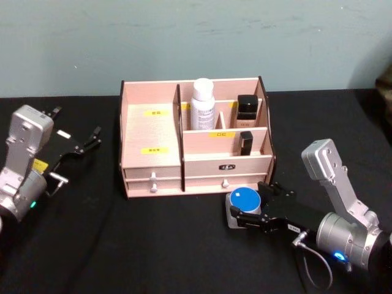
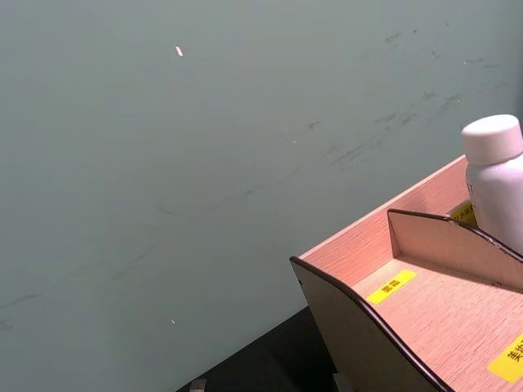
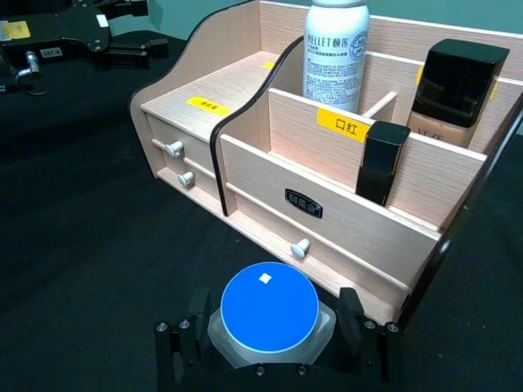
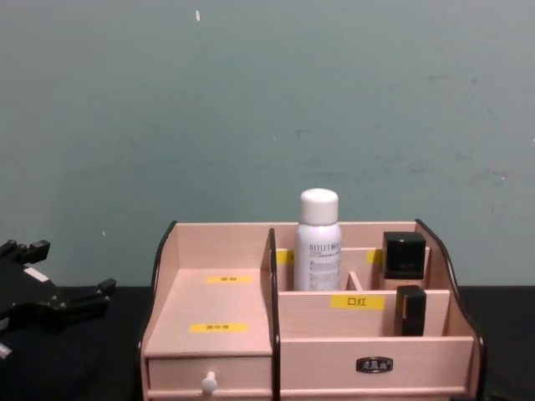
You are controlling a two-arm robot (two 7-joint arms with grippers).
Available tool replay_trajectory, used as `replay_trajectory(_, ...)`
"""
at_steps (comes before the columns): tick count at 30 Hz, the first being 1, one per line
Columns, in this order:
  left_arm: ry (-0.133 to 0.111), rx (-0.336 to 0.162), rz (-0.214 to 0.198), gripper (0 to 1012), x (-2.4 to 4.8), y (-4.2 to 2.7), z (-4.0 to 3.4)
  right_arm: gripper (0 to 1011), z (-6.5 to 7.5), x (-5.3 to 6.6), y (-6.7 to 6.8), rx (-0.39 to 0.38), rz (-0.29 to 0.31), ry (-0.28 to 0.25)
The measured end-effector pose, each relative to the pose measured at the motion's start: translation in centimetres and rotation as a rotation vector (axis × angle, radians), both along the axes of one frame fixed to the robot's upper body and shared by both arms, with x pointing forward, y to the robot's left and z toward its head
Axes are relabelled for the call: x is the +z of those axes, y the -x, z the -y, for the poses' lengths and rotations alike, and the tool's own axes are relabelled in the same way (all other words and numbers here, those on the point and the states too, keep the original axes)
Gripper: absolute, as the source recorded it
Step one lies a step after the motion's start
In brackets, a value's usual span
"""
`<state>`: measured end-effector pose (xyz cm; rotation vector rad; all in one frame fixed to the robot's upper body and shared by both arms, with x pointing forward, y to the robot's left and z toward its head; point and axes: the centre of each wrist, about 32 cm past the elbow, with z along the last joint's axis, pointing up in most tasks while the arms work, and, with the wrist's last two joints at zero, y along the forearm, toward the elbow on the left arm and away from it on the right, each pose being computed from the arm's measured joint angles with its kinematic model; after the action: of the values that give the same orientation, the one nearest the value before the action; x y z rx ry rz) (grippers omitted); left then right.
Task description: Pick up the facial cleanser and watermelon frost from the table and place them into the tiered storage box.
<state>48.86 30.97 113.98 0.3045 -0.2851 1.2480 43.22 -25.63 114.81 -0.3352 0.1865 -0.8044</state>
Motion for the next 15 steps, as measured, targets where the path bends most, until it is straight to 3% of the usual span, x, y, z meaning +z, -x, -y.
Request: replay_trajectory(15, 0.0, 0.0, 0.0, 1001, 0.0, 0.0, 0.0, 1000, -0.38, -0.65, -0.7, 0.011, -0.011, -0.006)
